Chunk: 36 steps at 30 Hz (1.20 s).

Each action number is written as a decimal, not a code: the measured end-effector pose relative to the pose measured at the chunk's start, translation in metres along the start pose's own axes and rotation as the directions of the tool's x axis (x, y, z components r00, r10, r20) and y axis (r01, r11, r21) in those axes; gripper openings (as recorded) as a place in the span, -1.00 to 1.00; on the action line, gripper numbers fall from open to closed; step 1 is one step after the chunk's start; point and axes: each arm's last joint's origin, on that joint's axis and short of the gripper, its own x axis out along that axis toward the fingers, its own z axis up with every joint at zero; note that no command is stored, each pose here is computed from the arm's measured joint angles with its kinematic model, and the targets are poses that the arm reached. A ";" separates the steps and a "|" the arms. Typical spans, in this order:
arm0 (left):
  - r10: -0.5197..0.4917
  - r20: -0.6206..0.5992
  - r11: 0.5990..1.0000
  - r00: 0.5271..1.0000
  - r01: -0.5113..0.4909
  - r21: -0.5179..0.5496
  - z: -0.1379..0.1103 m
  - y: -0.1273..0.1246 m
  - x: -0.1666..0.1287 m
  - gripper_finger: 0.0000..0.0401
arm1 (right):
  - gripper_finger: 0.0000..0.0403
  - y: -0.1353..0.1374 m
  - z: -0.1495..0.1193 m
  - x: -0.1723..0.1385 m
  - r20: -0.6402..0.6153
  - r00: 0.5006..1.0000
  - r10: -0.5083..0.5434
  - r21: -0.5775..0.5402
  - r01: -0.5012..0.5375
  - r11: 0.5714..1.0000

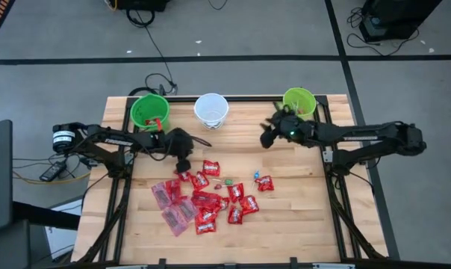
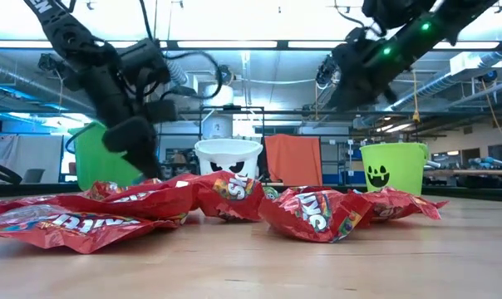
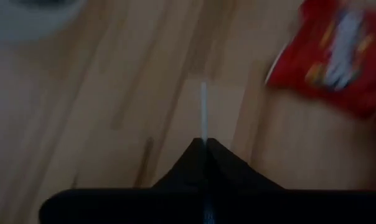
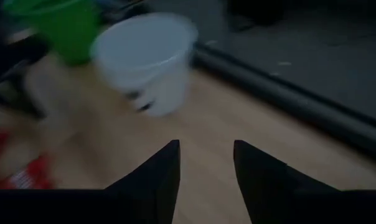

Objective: Sort candy by brand, put in halloween buckets
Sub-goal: Put the blue lollipop into the light green bucket

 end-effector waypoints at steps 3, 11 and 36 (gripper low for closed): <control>-0.047 0.103 0.999 0.994 0.044 0.028 0.013 -0.005 -0.002 -0.98 | -0.23 0.018 -0.008 0.015 -0.029 0.990 0.139 -0.035 -0.140 0.990; -0.209 0.358 0.977 0.910 0.178 0.118 0.039 -0.025 -0.010 -0.98 | -0.22 0.065 -0.029 0.052 0.024 0.898 0.440 -0.043 -0.439 0.897; -0.234 0.415 0.972 0.879 0.199 0.127 0.044 -0.031 -0.013 -0.98 | -0.32 0.121 -0.034 0.093 0.029 0.820 0.572 -0.170 -0.560 0.811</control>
